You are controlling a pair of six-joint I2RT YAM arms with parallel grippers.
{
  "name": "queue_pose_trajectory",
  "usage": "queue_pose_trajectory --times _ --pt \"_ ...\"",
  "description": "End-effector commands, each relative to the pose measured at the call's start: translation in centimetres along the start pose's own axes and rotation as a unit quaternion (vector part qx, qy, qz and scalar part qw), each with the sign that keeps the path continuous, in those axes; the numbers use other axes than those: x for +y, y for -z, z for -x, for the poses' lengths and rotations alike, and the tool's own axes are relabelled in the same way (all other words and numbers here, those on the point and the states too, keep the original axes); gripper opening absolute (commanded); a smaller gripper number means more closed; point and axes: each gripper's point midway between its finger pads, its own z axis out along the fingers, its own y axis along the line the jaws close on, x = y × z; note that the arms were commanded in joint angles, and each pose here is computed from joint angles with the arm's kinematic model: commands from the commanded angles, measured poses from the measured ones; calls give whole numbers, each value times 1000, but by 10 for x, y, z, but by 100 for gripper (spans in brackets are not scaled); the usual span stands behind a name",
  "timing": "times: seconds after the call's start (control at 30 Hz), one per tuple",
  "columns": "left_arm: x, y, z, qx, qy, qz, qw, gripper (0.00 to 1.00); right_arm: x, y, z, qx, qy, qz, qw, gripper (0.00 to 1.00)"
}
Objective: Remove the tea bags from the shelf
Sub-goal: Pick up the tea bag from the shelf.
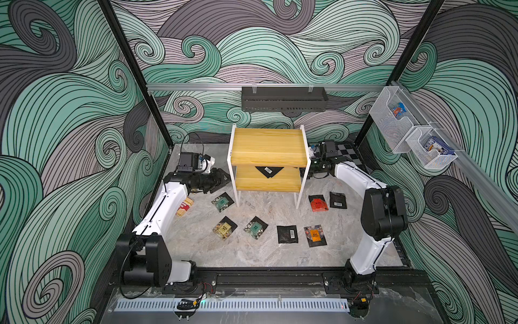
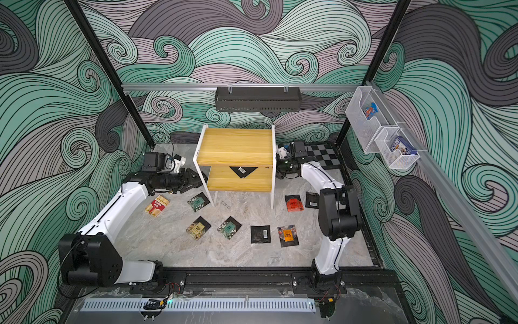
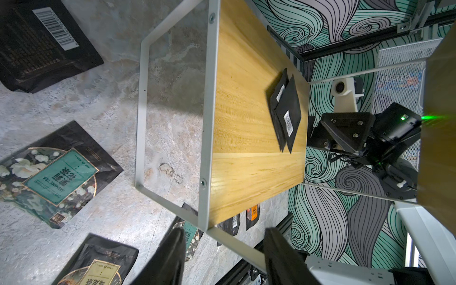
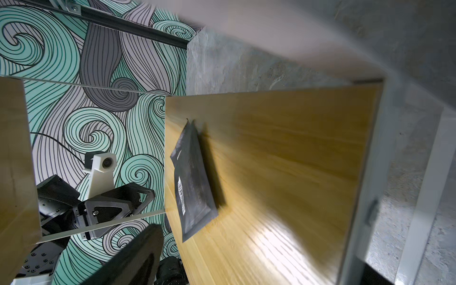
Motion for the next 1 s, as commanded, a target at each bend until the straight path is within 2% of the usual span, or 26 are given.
queue_pose_trajectory --times 0.0,0.17,0.37,0.53,0.97 --pt "0 -4 -7 13 -1 0 1000 54 5 -8 -3 14 11 -1 1000 94" --pt "1 -5 -10 16 -2 2 1000 54 4 -17 -2 17 12 -6 1000 93" --pt "2 -7 -12 18 -1 4 1000 53 -2 -25 -4 13 8 -27 1000 86" --pt "3 -8 -13 20 0 5 1000 52 -13 -30 -3 3 -1 -56 998 80" --pt "7 -8 -17 23 0 10 1000 52 -46 -31 -3 -32 -28 -122 992 74"
